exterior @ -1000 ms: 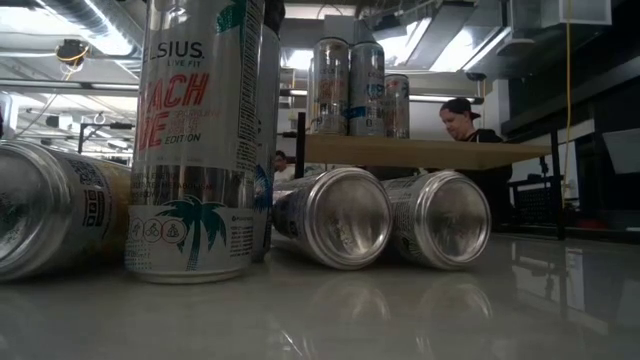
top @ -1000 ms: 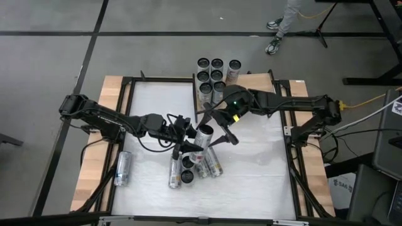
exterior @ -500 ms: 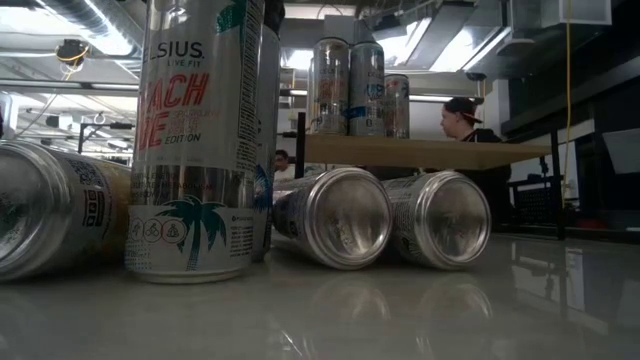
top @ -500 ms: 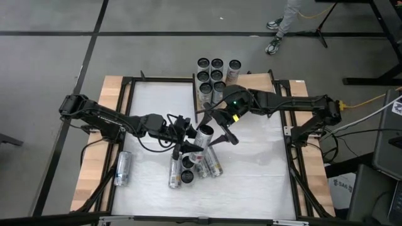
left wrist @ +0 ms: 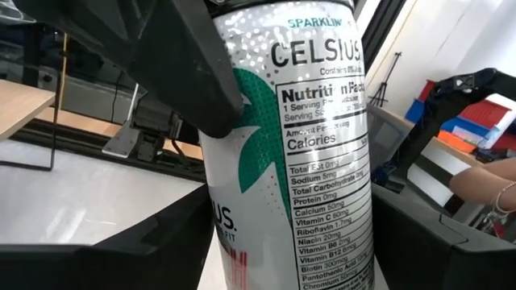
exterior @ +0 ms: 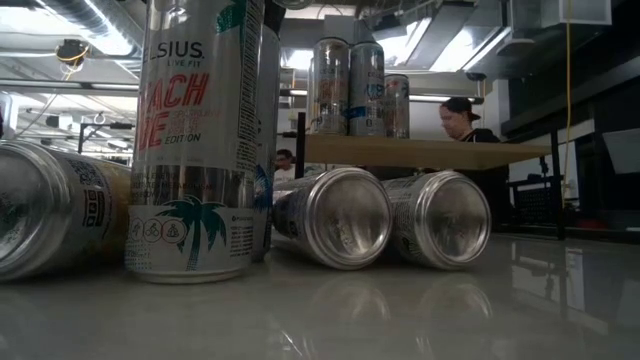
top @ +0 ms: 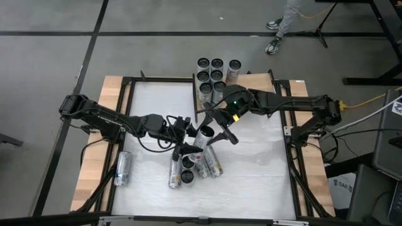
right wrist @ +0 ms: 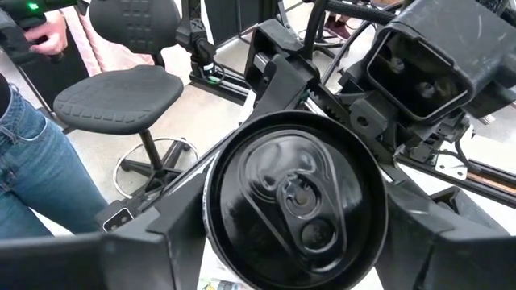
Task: Place canned beverage on shelf
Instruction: Put the pink soda can on the shelf aligned with the other pink soda can
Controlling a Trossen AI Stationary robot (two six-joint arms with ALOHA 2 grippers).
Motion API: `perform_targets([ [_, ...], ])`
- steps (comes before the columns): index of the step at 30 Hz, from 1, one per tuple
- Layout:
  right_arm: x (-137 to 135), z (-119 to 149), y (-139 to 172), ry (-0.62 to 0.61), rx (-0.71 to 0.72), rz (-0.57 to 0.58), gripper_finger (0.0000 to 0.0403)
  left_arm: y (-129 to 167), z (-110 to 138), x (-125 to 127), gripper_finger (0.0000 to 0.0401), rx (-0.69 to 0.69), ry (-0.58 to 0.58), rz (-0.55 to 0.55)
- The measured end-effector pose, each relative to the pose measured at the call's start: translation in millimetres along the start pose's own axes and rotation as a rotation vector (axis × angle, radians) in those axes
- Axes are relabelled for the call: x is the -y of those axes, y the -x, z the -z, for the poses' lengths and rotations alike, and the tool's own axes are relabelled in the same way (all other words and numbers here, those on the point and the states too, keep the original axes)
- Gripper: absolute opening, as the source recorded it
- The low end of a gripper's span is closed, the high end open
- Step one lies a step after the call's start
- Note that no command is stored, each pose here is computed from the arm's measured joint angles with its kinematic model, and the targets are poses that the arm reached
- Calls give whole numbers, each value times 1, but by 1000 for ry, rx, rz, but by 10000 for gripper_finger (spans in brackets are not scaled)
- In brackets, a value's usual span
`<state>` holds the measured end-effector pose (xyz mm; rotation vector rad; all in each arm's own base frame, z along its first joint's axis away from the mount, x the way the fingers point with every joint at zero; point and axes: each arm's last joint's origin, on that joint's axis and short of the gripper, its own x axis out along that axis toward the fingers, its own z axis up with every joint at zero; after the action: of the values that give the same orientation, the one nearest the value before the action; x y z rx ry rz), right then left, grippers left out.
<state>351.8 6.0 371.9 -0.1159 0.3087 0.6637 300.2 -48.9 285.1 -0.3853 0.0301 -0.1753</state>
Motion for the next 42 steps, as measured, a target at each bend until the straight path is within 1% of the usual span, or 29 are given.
perform_targets([
  [3,0,0,0,0,0,-1,262,0,0,0,282,-1,0,-3],
  [7,0,0,0,-1,-1,-1,258,0,0,0,282,-3,-3,-7],
  [12,0,1,0,-13,-11,1,256,0,2,-2,282,-10,0,-61],
  [16,1,3,0,-21,-35,45,257,1,5,-5,282,-28,70,-120],
  [18,1,3,0,-23,-41,56,255,1,6,-6,282,-39,76,-119],
  [20,1,4,0,-28,-51,65,255,1,6,-6,282,-45,58,-115],
  [24,2,7,0,-40,-87,110,255,1,7,-7,282,-52,50,-132],
  [29,3,10,1,-53,-123,155,256,1,8,-11,283,-34,78,-222],
  [32,3,10,1,-53,-129,172,256,1,8,-11,283,-33,78,-227],
  [37,2,11,6,-65,-191,278,257,2,10,-12,283,-51,75,-252],
  [42,-3,11,16,-101,-246,368,257,2,11,-15,283,-46,70,-310],
])
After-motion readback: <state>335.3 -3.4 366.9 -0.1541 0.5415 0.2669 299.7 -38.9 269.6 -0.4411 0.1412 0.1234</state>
